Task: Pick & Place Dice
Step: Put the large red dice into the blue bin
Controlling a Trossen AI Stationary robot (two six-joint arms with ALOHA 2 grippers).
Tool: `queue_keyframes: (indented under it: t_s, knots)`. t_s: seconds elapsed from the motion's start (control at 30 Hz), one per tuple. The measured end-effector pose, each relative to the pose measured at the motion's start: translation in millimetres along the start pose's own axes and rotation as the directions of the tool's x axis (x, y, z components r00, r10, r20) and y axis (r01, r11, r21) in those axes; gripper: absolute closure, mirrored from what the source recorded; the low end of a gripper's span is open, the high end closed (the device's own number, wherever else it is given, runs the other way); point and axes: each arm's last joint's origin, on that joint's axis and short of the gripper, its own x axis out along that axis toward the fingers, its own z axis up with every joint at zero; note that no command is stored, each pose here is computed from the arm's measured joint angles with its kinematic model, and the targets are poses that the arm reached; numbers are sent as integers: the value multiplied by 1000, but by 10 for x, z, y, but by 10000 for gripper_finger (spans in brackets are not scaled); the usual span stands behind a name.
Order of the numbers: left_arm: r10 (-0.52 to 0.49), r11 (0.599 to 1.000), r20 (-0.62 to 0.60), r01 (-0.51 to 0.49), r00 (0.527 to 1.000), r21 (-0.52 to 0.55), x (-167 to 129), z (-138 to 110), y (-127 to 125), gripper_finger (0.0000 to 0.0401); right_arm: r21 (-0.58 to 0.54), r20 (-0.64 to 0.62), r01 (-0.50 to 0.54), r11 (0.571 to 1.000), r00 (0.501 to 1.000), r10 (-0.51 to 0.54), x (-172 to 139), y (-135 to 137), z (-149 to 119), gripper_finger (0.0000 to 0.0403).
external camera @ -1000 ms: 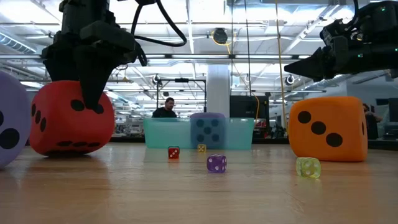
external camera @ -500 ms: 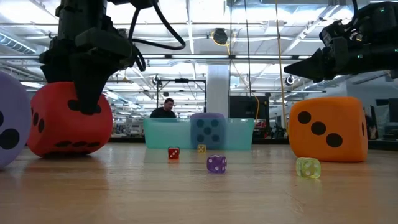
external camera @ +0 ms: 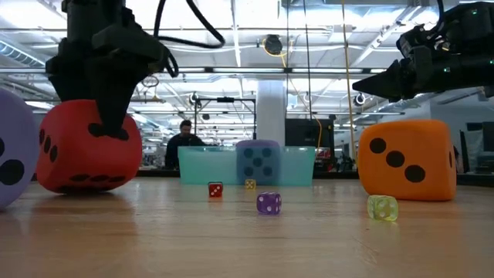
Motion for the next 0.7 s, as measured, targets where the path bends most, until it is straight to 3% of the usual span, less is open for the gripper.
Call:
queue_keyframes:
  t_s: [0.17,0.47,0.7]
  knots:
    - [-15,1000,40,16,999,-9,-109,-47,34,3,-1,0,0,1000,1000,0,0,0,0,403]
    - [20,999,33,-19,999,-27,-37,-74,-2,2,-1,16,0,1000,1000,0,0,-1,15,403]
    - [38,999,-53,-38,998,16,136,-57,-86,2,-1,17,-25,1000,1000,25,0,7,15,403]
